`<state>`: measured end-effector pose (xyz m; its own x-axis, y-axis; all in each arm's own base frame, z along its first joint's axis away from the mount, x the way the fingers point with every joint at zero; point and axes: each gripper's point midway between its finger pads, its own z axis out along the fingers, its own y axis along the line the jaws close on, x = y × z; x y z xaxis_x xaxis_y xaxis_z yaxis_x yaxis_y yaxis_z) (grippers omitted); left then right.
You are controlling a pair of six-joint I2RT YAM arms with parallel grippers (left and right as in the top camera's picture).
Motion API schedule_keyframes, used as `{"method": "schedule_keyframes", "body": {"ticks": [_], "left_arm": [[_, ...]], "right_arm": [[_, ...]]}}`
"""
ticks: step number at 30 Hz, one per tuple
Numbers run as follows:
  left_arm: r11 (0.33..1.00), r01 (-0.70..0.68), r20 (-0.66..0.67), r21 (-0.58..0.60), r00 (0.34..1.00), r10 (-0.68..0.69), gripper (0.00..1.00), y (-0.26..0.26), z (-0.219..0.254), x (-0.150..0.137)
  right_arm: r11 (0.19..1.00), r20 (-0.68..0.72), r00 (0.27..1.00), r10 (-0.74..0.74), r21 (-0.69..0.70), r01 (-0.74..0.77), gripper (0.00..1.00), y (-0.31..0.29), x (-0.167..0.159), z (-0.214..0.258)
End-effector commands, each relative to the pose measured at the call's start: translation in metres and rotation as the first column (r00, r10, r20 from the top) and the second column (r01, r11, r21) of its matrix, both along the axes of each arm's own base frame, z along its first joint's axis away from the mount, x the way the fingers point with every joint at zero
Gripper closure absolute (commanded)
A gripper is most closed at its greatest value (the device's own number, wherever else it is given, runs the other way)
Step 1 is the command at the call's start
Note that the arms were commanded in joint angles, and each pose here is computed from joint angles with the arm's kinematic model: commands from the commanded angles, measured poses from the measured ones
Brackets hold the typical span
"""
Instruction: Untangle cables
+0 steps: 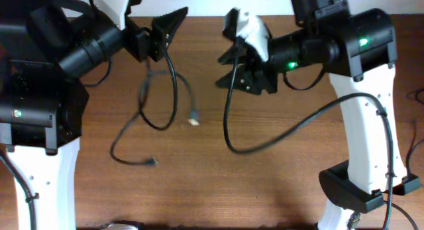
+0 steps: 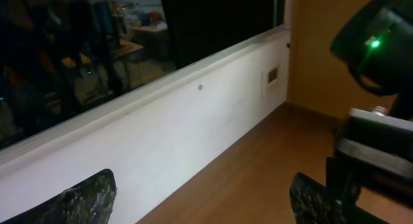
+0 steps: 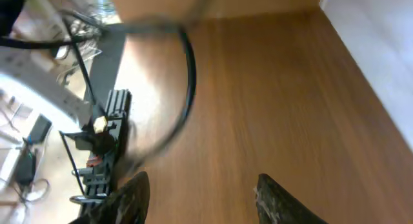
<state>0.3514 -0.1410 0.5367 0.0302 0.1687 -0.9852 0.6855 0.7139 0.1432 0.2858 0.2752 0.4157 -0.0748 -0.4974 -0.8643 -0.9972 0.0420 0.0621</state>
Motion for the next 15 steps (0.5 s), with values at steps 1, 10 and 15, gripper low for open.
{"method": "schedule_keyframes", "body": {"ticks": [1, 10, 15], "left_arm": [[1.000, 0.025, -0.001, -0.017, 1.000, -0.025, 0.14, -0.006, 0.004, -0.004], [0.999, 0.039, -0.011, -0.016, 0.999, -0.039, 0.15, -0.011, 0.000, -0.002], [0.999, 0.030, -0.022, -0.013, 0.999, -0.031, 0.15, -0.012, -0.004, 0.004]], "right_arm": [[0.986, 0.075, 0.986, 0.146, 0.074, -0.152, 0.46, 0.014, -0.024, 0.013], [0.952, 0.158, 0.948, 0.276, 0.087, -0.292, 0.20, 0.036, -0.052, 0.016], [0.948, 0.218, 0.935, 0.279, 0.096, -0.305, 0.14, 0.039, -0.047, 0.020]]}}
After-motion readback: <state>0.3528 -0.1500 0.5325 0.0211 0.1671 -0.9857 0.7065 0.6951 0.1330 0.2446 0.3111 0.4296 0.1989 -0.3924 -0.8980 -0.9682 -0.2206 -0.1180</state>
